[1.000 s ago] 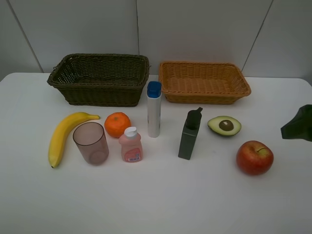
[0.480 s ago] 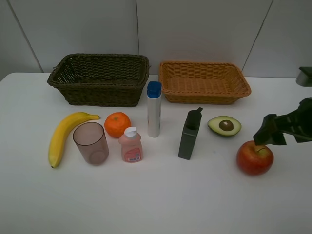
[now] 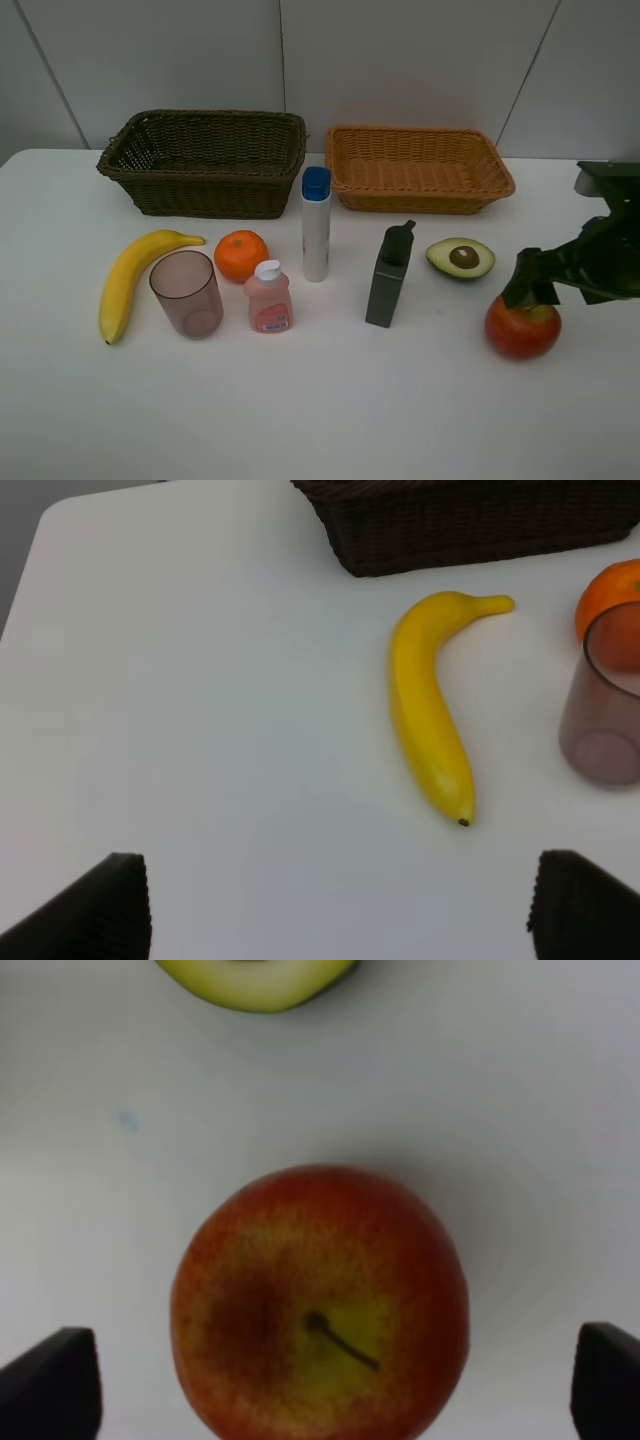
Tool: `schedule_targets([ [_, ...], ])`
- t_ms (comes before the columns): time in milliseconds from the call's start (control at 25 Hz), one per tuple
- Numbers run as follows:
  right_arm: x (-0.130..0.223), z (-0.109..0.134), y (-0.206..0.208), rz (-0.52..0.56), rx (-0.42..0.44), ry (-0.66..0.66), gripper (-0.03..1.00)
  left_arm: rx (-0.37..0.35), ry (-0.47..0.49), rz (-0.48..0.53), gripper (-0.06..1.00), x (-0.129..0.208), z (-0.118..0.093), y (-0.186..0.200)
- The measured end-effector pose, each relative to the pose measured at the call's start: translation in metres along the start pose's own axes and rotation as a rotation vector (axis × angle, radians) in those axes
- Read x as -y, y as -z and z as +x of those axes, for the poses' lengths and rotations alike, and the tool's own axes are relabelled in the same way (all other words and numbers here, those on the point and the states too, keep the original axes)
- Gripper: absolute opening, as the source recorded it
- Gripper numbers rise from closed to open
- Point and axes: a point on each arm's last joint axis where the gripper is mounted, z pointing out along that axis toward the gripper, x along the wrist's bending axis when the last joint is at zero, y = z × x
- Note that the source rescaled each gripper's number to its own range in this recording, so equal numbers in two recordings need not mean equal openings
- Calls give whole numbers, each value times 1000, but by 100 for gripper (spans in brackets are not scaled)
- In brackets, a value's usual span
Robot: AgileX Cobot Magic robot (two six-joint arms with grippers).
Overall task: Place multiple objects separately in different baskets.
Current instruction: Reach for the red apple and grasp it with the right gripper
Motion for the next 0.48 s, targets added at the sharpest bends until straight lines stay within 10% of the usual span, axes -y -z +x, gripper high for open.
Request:
schedule_targets([
  [480,0,-4,-40,116,-4,-19,100,0,0,0,100,0,0,0],
])
